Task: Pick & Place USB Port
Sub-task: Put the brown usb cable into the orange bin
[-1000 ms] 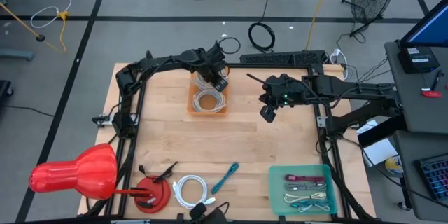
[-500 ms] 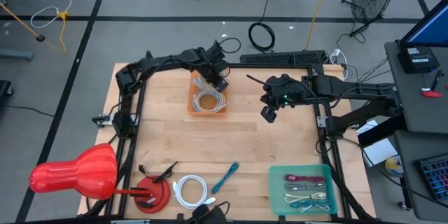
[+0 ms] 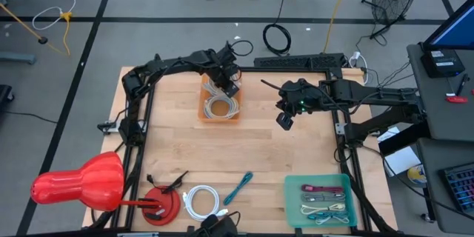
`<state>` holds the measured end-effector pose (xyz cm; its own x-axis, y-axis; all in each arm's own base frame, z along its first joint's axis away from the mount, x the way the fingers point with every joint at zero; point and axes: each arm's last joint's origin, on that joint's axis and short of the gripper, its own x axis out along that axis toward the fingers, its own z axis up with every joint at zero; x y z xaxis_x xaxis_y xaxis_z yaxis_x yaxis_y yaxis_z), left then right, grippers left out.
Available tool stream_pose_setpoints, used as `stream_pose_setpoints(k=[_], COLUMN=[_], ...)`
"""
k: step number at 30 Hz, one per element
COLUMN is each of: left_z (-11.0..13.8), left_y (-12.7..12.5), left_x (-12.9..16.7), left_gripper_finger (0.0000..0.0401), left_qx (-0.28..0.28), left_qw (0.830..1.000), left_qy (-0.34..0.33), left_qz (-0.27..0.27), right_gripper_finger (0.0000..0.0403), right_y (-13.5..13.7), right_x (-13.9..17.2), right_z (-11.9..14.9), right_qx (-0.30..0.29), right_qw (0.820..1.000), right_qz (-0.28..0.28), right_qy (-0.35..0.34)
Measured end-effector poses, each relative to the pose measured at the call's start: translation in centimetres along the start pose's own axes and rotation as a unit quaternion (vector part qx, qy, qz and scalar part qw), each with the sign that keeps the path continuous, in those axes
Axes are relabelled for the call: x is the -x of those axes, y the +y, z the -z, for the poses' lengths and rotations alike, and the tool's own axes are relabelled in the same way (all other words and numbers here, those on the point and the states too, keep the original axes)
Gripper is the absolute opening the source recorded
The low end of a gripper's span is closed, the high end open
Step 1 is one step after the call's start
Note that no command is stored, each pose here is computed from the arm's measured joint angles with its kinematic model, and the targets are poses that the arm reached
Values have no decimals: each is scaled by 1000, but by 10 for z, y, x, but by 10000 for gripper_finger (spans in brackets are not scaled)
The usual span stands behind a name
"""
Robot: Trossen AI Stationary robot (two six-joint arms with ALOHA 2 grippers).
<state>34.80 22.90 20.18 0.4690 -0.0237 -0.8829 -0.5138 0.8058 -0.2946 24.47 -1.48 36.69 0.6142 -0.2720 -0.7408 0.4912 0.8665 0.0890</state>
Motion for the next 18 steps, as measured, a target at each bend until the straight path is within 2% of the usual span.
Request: stream_pose_setpoints(k=[6, 12, 18], left_z=[0, 1, 3], left_y=[0, 0, 2], left_x=[0, 0, 1], left_gripper_finger=[76, 83, 86], left_qx=[1, 3, 16], left_qw=[1000, 1000, 999], left_qy=[1, 6, 12], left_qz=[1, -2, -33], right_gripper_finger=[29, 29, 29], right_y=[0, 0, 0], right_x=[0, 0, 0], right_z=[0, 0, 0], right_qx=[0, -1, -4], right_qw=[1000, 1000, 1000], right_qz=[0, 0, 0], right_qy=[0, -1, -1])
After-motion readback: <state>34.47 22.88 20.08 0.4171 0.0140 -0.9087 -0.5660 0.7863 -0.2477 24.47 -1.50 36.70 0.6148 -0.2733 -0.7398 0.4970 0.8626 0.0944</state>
